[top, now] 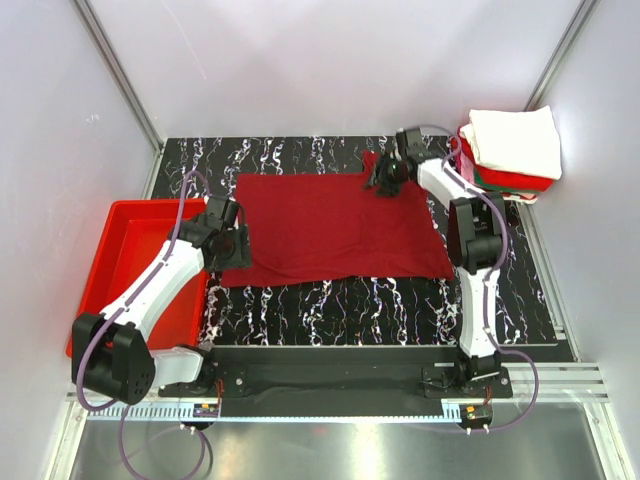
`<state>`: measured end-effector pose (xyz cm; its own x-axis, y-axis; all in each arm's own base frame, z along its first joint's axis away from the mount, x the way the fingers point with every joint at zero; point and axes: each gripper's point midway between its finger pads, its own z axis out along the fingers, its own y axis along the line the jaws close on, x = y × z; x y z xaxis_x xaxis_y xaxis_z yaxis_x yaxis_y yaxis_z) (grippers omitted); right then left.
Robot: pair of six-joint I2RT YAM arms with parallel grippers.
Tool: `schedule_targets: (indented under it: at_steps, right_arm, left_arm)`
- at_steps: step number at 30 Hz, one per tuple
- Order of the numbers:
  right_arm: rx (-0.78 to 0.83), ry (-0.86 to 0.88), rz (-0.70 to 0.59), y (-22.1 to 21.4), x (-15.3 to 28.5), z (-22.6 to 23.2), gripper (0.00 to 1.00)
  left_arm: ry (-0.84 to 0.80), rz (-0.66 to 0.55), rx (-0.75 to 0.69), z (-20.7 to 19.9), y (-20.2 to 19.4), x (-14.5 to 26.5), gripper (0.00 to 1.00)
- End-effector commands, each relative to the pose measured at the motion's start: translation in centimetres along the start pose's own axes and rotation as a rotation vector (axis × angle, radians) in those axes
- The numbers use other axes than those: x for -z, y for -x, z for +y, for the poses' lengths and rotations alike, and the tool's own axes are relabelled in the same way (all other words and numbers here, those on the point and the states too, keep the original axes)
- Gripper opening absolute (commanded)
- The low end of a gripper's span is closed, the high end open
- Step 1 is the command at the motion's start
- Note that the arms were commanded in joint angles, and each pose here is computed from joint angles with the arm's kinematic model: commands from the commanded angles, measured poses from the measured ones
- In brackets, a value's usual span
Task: Fold and stack the t-shirts
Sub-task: Fold the tshirt
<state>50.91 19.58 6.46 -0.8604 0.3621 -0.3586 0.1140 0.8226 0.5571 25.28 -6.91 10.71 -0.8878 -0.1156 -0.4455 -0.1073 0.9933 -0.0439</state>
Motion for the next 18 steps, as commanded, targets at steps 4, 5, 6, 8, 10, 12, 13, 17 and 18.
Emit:
schedule_targets:
  at_steps: [4, 5, 6, 8, 10, 12, 13, 17, 18]
  right_arm:
    - [0.135, -0.032, -0.105, 7.2, -0.7, 1.3, 0.6]
    - [0.12, -0.058, -0.103, 7.6, -1.7, 0.0, 0.61]
    - [0.113, -0.064, -0.123, 8.6, -1.7, -0.4, 0.61]
    - [0.104, -0.094, -0.19, 11.3, -1.7, -1.7, 0.62]
    - [0.107, -0.12, -0.254, 13.5, -1.5, -2.6, 0.63]
    - [0.106, -0.149, -0.305, 15.3, -1.6, -4.1, 0.65]
    - [0.118, -0.154, -0.329, 16.0, -1.7, -4.3, 0.65]
    - [0.105, -0.228, -0.421, 18.8, -1.8, -7.5, 0.7]
    - [0.087, -0.248, -0.447, 19.6, -1.4, -8.6, 0.7]
  left_arm:
    - [-0.014, -0.048, -0.006, -0.2, 1.3, 0.3, 0.64]
    - [-0.011, -0.044, -0.006, -0.2, 1.3, 0.2, 0.64]
    - [-0.014, -0.039, -0.007, -0.2, 1.2, 0.2, 0.64]
    - [-0.017, -0.035, -0.009, -0.3, 1.2, 0.1, 0.64]
    - [-0.021, -0.032, -0.011, -0.4, 1.1, 0.0, 0.64]
    - [-0.022, -0.026, -0.008, -0.4, 1.1, -0.1, 0.64]
    - [-0.021, -0.025, -0.009, -0.4, 1.0, -0.1, 0.64]
    - [-0.019, -0.017, -0.011, -0.4, 0.9, -0.4, 0.64]
    - [-0.019, -0.013, -0.012, -0.5, 0.8, -0.4, 0.64]
